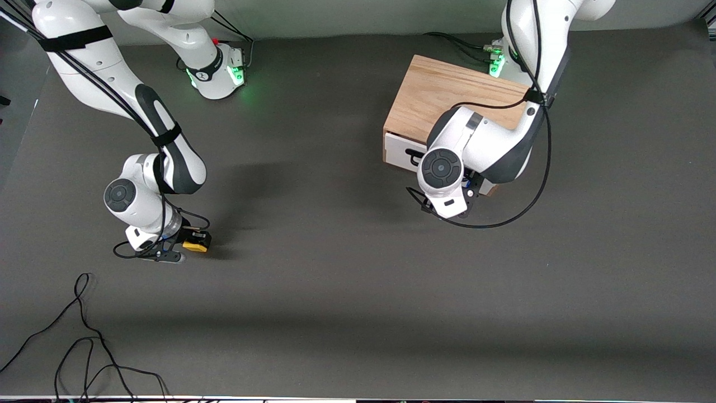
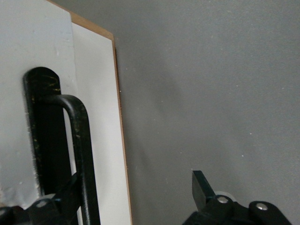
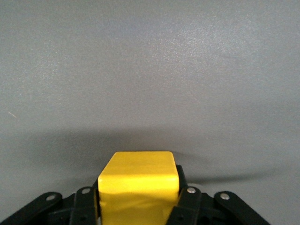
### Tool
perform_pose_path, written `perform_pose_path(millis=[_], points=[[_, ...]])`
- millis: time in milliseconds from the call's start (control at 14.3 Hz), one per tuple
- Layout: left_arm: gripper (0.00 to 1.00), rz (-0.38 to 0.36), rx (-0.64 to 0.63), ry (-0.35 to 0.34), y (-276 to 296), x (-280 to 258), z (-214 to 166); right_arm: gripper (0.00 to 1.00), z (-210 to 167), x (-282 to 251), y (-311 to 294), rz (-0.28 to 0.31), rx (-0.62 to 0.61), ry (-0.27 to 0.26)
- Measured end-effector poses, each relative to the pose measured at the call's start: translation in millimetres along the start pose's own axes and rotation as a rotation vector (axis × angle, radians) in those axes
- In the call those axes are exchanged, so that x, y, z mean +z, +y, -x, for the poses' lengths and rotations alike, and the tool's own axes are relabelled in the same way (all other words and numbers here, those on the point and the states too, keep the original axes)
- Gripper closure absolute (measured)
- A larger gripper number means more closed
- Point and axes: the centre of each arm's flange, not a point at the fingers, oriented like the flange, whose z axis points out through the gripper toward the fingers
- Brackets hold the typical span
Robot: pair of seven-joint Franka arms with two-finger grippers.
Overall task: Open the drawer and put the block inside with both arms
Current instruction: 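Pull the drawer open with the left gripper while the right gripper lifts the cube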
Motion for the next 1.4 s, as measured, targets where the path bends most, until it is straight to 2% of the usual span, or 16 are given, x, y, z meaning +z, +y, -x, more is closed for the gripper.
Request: perform_pose_path(millis=[349,559,839,1048,1398], points=[[0.00,0.040,0.001,-0.002,24,-11,-1,0.45,-4,-10,2,-0.001,0.001,0.008],[0.00,0.063,0.002,-0.003,36,-16,-1,0.45,-16,-40,0,0.000,0.002,-0.036],[0.00,0.100,0.003,-0.003,43,-20,-1,0.45,-49,-120,-7,0.004,-0.003,-0.140],[0.00,0.130,0.004,-0.005,46,-22,-1,0.45,-73,-193,-14,0.007,-0.002,-0.195],[0.00,0.184,0.004,-0.009,51,-27,-2,0.45,-85,-298,-50,0.003,0.050,-0.210]])
